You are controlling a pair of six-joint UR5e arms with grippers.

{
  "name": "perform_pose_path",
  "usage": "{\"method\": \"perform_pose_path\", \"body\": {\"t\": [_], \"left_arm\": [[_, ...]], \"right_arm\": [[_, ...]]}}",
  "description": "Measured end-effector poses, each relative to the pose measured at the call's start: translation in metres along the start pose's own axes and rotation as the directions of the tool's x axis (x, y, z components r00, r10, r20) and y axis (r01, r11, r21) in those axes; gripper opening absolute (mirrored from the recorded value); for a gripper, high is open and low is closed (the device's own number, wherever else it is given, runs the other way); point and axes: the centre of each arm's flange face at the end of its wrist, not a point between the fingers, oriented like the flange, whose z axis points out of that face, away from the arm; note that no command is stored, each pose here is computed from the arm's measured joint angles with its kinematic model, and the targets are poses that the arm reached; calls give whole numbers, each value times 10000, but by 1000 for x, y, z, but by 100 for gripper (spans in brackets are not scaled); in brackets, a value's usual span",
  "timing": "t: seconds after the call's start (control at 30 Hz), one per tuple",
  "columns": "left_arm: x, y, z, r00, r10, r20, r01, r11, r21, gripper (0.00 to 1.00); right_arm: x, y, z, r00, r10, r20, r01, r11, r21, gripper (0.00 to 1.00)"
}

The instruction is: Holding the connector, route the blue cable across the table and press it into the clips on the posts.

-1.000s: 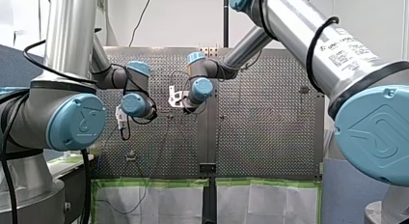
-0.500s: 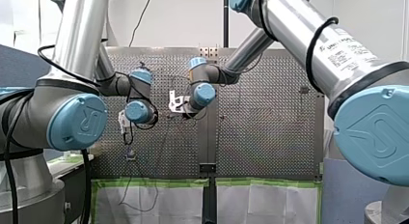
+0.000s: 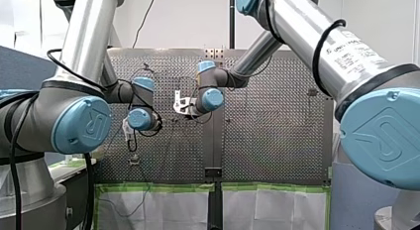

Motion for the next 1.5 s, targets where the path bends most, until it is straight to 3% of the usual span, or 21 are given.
{"method": "perform_pose_path", "body": {"t": [0.27, 0.5, 0.77, 1.1, 1.5], "left_arm": [[-13, 2, 18, 9995, -104, 310, 99, 9998, 148, 0], [-8, 4, 37, 9995, -146, 288, 137, 9994, 315, 0], [-3, 12, 66, 9994, -192, 303, 185, 9996, 236, 0], [-16, 18, 83, 9990, -222, 396, 204, 9987, 462, 0], [-9, 26, 110, 9995, -145, 297, 129, 9985, 527, 0]], "right_arm": [[-10, 19, 8, 9999, 146, 73, -144, 9996, -223, 0], [-12, 39, 13, 9997, 227, 71, -223, 9988, -444, 0], [-10, 49, 16, 9994, 352, -73, -355, 9984, -438, 0], [-8, 64, 21, 9982, 528, -275, -541, 9974, -472, 0], [-9, 78, 23, 9978, 596, -279, -612, 9963, -610, 0]]}}
